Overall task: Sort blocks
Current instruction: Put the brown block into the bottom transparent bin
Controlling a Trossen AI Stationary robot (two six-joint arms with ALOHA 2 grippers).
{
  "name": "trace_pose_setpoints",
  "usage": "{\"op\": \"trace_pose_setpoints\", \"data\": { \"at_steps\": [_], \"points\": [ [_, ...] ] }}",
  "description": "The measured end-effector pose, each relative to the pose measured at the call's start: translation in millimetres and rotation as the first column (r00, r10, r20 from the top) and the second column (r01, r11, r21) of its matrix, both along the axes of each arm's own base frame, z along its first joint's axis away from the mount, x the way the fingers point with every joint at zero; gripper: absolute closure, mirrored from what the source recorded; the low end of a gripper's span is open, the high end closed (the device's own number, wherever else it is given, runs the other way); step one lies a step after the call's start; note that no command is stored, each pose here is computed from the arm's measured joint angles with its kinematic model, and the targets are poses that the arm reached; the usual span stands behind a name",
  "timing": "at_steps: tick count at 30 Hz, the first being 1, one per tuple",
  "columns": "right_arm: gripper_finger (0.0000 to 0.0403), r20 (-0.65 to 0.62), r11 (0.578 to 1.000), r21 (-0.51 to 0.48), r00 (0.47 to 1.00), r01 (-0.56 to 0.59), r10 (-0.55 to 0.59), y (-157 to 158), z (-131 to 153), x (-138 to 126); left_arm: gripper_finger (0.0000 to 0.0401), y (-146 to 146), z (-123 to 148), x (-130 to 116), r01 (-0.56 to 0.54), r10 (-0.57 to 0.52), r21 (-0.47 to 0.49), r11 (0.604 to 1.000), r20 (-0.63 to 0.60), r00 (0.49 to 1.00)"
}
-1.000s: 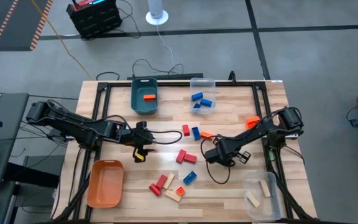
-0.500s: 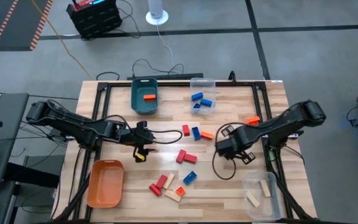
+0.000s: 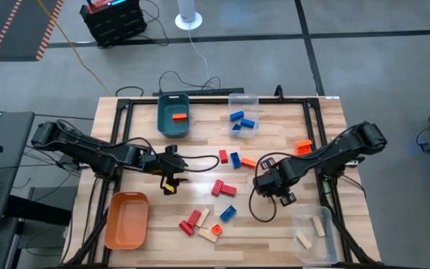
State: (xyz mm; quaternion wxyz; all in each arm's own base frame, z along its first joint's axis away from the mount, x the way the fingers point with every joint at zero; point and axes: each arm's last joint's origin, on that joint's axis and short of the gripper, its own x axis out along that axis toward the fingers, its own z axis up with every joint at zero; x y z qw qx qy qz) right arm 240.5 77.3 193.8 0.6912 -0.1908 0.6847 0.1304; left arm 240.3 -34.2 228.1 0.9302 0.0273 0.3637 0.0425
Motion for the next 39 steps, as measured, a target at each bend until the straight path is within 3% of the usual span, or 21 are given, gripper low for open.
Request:
{"op": "trace_pose_setpoints", "data": {
  "at_steps": [3, 7, 17, 22, 31, 34, 39],
  "points": [
    [0.0162, -0.028, 1.000, -0.009, 0.999, -0.019, 0.018, 0, -8, 4, 0.0147, 0, 0, 0, -0.005, 0.005, -0.005, 1.000, -0.002, 1.000],
    [0.0161, -0.067, 0.999, -0.020, 0.997, -0.030, 0.029, -1, -20, 8, 0.0147, 0, -1, -1, -0.007, 0.007, -0.006, 1.000, -0.010, 1.000],
    [0.0210, -0.138, 1.000, -0.005, 0.990, -0.017, 0.016, -10, -50, -6, 0.0147, 0, -2, -2, -0.008, 0.008, -0.004, 1.000, -0.031, 0.999],
    [0.0259, -0.130, 0.999, -0.005, 0.991, -0.035, 0.034, -15, -55, -8, 0.0147, 0, -2, -2, -0.009, 0.009, -0.005, 1.000, -0.031, 0.999],
    [0.0371, -0.129, 0.999, 0.011, 0.991, -0.042, 0.043, -15, -54, -7, 0.0147, 0, -2, -2, -0.009, 0.008, -0.004, 1.000, -0.032, 0.999],
    [0.0381, -0.158, 0.999, 0.007, 0.987, -0.038, 0.038, -15, -45, -8, 0.0147, 0, -2, -2, -0.009, 0.009, -0.004, 1.000, -0.032, 0.999],
    [0.0380, -0.086, 1.000, 0.019, 0.996, 0.000, 0.002, -15, -13, -7, 0.0147, 0, -2, -2, -0.005, 0.005, -0.001, 1.000, -0.026, 1.000]
  ]
}}
